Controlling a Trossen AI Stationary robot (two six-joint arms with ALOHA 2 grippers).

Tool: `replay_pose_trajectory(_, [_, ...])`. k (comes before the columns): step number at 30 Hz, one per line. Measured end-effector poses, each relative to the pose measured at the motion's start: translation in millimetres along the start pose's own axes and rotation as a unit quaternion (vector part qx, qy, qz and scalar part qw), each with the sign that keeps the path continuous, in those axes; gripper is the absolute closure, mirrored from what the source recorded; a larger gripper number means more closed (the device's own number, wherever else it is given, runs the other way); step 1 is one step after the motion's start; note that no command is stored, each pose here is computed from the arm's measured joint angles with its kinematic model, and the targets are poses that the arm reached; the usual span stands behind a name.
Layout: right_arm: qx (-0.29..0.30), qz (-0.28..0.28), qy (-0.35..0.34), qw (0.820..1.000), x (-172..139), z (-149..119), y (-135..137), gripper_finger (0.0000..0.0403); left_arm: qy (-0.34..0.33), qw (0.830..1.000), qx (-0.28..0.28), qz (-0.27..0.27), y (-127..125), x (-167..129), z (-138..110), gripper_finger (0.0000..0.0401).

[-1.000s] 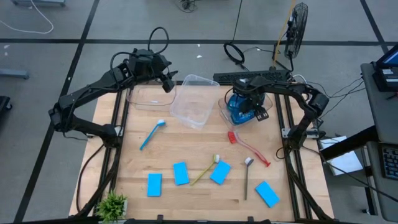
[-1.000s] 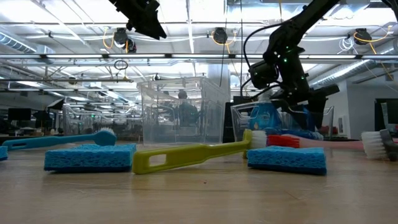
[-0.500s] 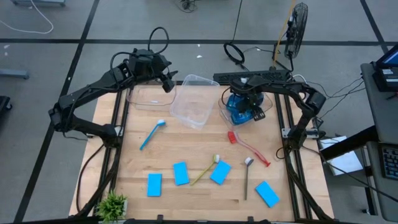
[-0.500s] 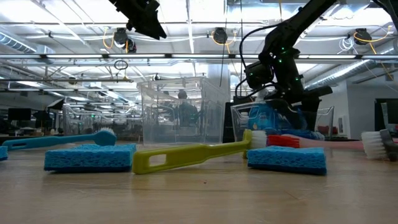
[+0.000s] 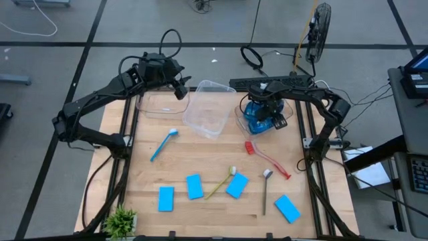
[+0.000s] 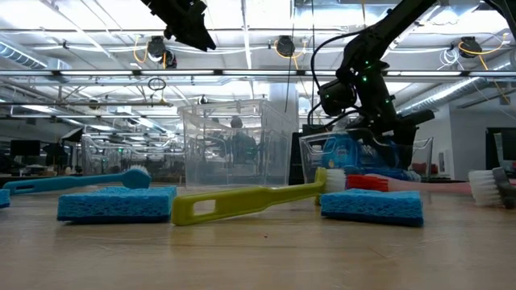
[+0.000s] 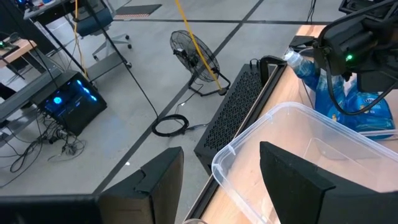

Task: Pick & Place Kitchen Sink Supplies
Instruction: Put the blue soap dispenser into the right transparent bin

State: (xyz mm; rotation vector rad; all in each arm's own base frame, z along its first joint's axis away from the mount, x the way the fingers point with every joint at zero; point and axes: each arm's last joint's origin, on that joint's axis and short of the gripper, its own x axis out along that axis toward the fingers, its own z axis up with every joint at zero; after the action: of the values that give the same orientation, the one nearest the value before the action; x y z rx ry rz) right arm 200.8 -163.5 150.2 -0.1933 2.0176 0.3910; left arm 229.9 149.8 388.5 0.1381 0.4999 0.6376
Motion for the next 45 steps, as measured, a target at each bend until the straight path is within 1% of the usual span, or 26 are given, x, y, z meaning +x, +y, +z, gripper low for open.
replay_pose_trajectory(6, [0.012,-0.004,0.000,1.000,-1,2,2,0.0232,0.000,1.000,0.000,0.000,0,0,0,0.0187])
replay_pose_trajectory(14, [0.007,-0.026,-0.007,1.000,-13,-3,11,0.0233,0.000,1.000,0.000,0.000,0,0,0,0.0187])
replay_pose_trajectory(21, [-0.003,-0.034,-0.016,0.999,-16,-4,12,0.0234,0.000,1.000,-0.001,0.000,0,0,0,0.0187])
replay_pose_trajectory(24, [0.000,-0.041,-0.030,0.999,-16,-3,10,0.0234,0.000,1.000,-0.002,0.000,0,0,0,0.0187])
replay_pose_trajectory(27, [0.004,-0.028,-0.058,0.998,-16,-1,9,0.0234,0.000,1.000,-0.003,0.000,0,0,0,0.0187])
replay_pose_trajectory(31, [0.011,-0.030,-0.071,0.997,-16,0,8,0.0234,0.000,1.000,-0.004,0.000,0,0,0,0.0187])
replay_pose_trajectory(34, [0.012,-0.020,-0.084,0.996,-16,0,8,0.0234,0.000,1.000,-0.003,0.000,0,0,0,0.0187])
replay_pose_trajectory(36, [0.017,-0.013,-0.086,0.996,-13,0,9,0.0234,0.000,1.000,-0.003,0.000,0,0,0,0.0187])
replay_pose_trajectory(40, [0.007,-0.010,-0.065,0.998,3,0,14,0.0234,0.000,1.000,-0.003,0.000,0,0,0,0.0187])
replay_pose_trajectory(45, [0.015,-0.028,-0.046,0.998,15,0,17,0.0234,0.000,1.000,-0.004,0.000,0,0,0,0.0187])
